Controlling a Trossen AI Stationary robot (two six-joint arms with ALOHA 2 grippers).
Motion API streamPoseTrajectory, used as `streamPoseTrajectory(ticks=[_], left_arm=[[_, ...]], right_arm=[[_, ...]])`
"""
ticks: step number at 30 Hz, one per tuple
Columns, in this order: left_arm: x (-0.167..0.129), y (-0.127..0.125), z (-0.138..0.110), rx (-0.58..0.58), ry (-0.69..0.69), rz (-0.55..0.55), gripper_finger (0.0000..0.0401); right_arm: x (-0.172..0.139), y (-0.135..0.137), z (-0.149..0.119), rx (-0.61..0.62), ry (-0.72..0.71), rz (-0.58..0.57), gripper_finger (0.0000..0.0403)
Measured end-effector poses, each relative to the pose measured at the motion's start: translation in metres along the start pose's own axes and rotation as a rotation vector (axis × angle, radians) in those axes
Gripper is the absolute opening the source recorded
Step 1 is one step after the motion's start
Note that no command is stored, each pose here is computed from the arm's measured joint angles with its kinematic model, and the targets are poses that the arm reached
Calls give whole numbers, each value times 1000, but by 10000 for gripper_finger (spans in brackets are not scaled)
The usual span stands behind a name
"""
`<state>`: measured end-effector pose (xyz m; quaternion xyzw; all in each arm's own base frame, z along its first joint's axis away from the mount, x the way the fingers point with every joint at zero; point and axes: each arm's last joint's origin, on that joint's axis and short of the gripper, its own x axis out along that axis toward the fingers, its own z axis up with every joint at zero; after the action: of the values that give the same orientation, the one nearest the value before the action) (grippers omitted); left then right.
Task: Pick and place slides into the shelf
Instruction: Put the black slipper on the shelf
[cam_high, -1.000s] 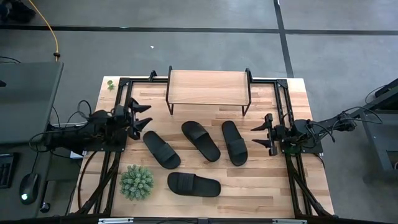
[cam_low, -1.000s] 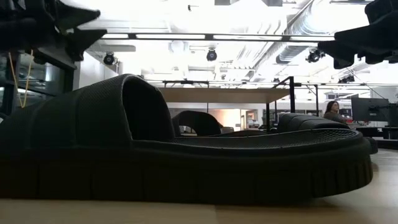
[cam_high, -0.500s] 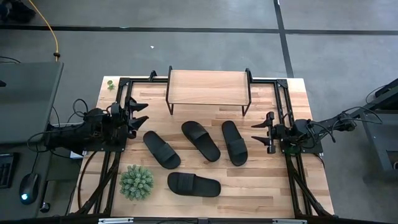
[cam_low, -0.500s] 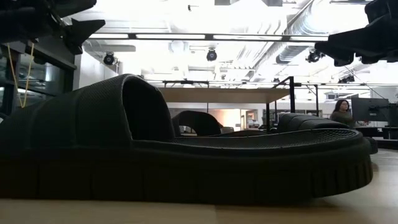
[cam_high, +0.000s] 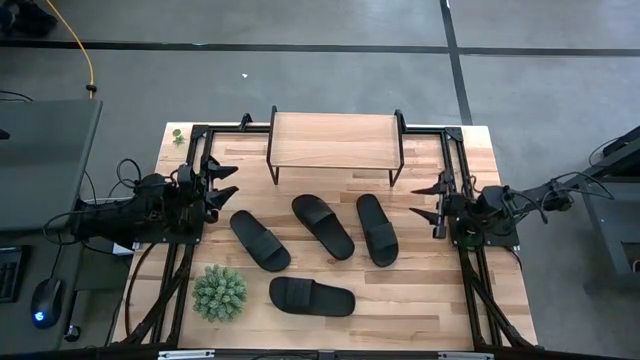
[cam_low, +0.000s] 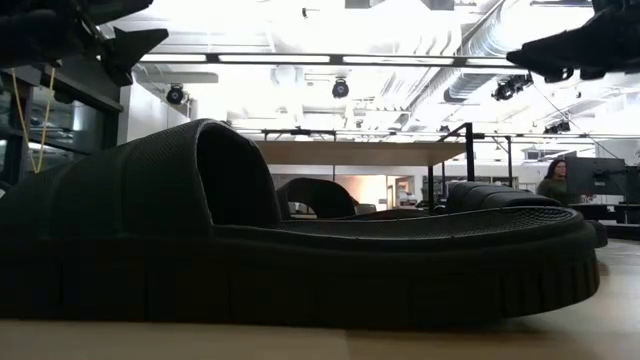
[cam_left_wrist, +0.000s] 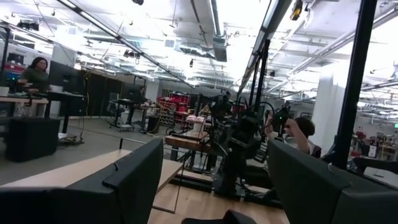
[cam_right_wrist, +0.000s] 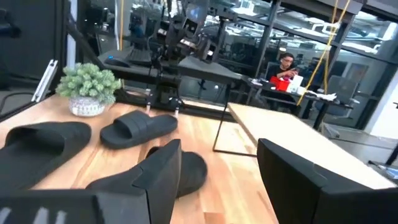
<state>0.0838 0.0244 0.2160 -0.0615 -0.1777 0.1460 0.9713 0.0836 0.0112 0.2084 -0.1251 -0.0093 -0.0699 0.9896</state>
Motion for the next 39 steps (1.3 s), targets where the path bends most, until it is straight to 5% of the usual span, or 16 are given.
streamPoseTrajectory(ticks=[13, 29, 39], left_arm=[[7, -5, 28, -5, 88, 14, 271], [54, -13, 46, -151, 264, -21, 271], [69, -17, 51, -164, 306, -70, 271]], right_arm=[[21, -5, 45, -143, 140, -40, 218], [81, 4, 103, -304, 383, -40, 225], [117, 39, 107, -478, 524, -76, 225]])
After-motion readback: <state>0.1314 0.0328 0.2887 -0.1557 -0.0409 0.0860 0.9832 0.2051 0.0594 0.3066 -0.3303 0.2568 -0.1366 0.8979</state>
